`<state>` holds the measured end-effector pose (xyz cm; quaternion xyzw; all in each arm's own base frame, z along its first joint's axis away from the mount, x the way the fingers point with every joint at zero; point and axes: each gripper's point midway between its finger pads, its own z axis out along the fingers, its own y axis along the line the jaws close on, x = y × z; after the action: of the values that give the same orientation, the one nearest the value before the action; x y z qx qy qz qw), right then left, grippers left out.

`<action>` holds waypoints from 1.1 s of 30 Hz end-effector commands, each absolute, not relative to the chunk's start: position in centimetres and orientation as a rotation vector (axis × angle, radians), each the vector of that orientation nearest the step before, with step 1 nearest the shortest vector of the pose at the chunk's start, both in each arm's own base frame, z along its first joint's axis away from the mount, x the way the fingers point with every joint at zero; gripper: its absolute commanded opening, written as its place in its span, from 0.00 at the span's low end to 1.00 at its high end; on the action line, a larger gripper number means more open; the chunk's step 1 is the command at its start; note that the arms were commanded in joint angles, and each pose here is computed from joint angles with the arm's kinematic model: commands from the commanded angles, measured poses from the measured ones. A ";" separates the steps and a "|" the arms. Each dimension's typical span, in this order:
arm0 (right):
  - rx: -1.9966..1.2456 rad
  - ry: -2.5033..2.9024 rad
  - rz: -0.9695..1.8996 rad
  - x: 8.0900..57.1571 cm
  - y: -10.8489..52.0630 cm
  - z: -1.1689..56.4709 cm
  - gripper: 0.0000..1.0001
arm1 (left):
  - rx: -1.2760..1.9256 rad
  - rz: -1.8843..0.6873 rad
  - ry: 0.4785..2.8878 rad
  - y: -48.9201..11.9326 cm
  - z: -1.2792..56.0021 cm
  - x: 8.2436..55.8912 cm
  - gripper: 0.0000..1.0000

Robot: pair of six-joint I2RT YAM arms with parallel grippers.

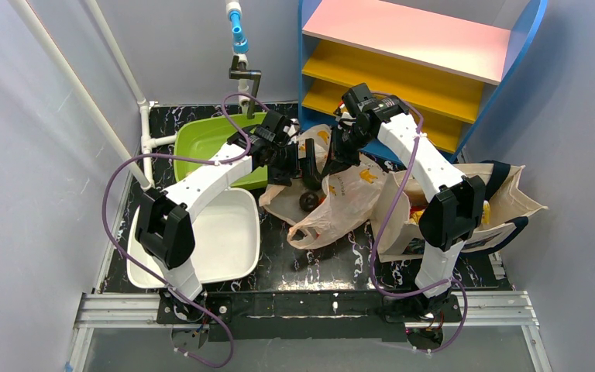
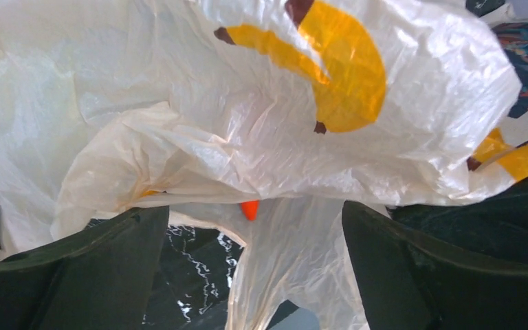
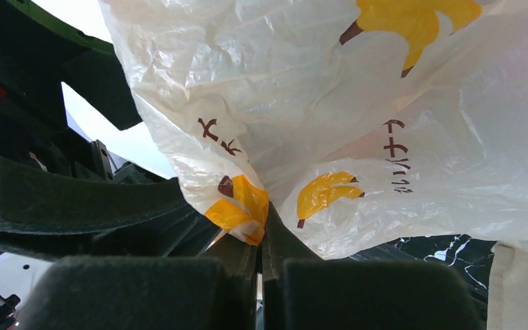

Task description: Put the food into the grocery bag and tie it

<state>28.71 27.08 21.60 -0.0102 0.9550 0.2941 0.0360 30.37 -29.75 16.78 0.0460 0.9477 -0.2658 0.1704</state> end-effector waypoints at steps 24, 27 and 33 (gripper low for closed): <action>0.009 2.896 0.910 28.5 26.7 22.8 0.01 | 0.748 -0.560 2.127 -22.4 22.7 25.6 0.93; 0.021 2.899 0.911 28.5 26.7 22.8 0.01 | 0.772 -0.549 2.077 -22.3 21.2 25.7 0.90; 0.041 2.899 0.909 28.5 26.7 22.8 0.01 | 0.787 -0.516 2.100 -23.1 19.4 27.4 0.79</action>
<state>28.50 27.03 21.17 0.0087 0.9569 0.2892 0.0257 25.12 -22.09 18.38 0.3011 0.8554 -0.2135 0.3633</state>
